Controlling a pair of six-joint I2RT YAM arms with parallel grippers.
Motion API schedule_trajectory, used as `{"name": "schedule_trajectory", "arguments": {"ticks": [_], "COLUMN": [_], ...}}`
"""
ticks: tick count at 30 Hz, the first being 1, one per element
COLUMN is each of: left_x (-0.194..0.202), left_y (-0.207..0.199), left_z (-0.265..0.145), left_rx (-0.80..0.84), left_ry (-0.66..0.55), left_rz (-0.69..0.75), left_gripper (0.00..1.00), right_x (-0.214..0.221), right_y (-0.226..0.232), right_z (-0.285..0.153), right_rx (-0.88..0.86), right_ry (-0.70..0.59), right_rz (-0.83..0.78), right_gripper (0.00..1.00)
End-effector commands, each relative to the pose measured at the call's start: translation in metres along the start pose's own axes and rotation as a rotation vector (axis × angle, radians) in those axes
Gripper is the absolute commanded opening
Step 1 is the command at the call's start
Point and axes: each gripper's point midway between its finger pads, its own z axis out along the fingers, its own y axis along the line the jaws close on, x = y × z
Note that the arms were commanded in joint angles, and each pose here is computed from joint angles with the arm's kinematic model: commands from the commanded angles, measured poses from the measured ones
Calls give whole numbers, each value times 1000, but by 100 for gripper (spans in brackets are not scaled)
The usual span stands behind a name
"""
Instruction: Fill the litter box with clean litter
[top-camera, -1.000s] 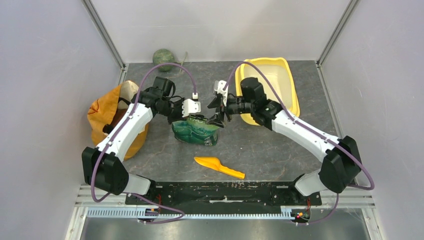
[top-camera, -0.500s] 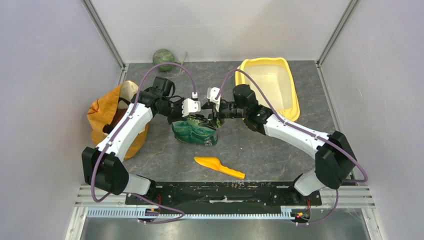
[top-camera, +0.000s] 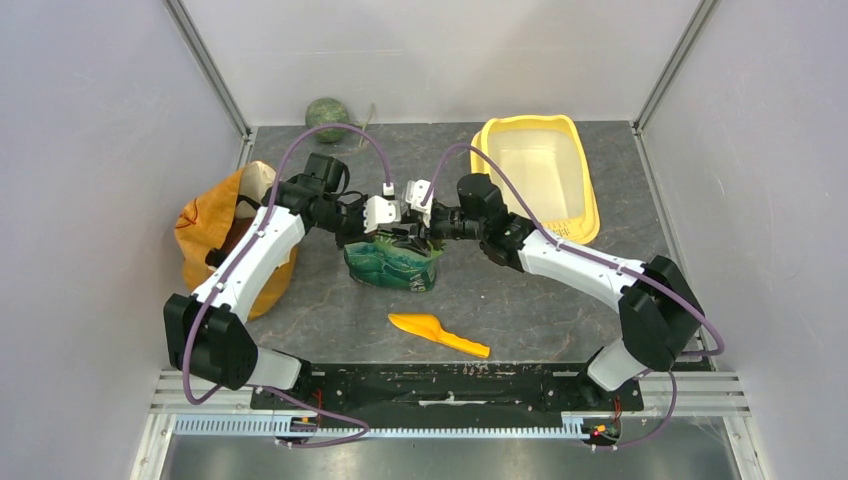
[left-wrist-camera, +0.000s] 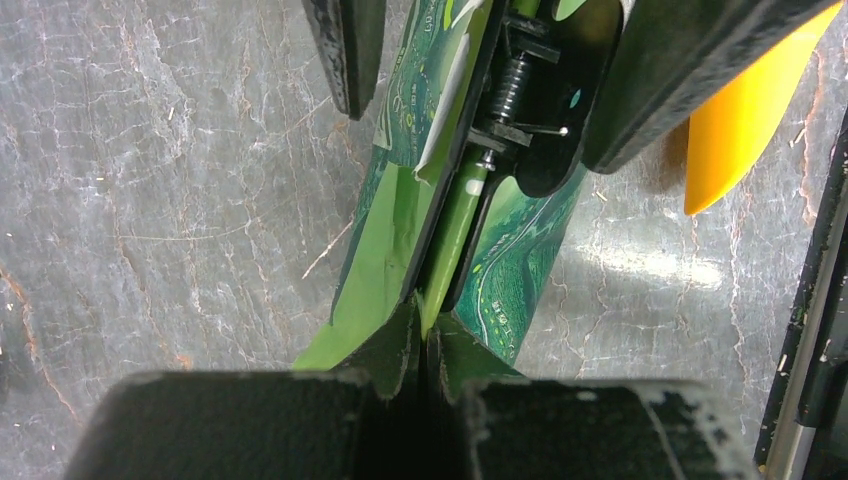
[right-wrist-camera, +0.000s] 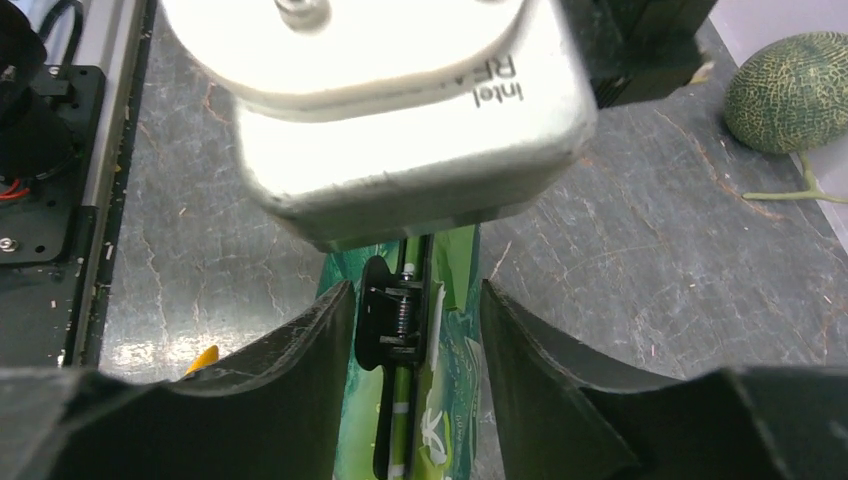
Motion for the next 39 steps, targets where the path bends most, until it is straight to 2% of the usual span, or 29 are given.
{"name": "schedule_trajectory", "arguments": {"ticks": [1,6,14,17,19,21,23,39], "left_x": [-49,-47,-41,-40,-39,-38,-35,-27], "left_y": [14,13,11,10,10,11,12,15], "left_z": [-17,-17,-16,-15,-15,-15,-14,-15], "left_rx": [-37,-37,-35,-32,-33,-32,-33,-39], "left_ry": [-185,-184,-176,-175,-173,-173,-170,-164], "left_rz": [37,36,31,33,33,29,20,4], "left_gripper": [2,2,2,2,2,2,2,2], "right_x": [-6,-4,-19,-27,-30,-32,-37,-61], "right_y": [-10,-11,-17,-17,-16,-17,-18,-30], "right_z": [5,4,2,0,-1,-3,-5,-18], "right_rx": [36,48,71,68,67,71,79,96], "right_ry": [-18,-17,-37,-52,-59,-62,-70,-130], "right_rz": [-47,-49,-46,-41,-44,-42,-37,-14], "right_gripper": [56,49,33,23,9,3,0,0]}}
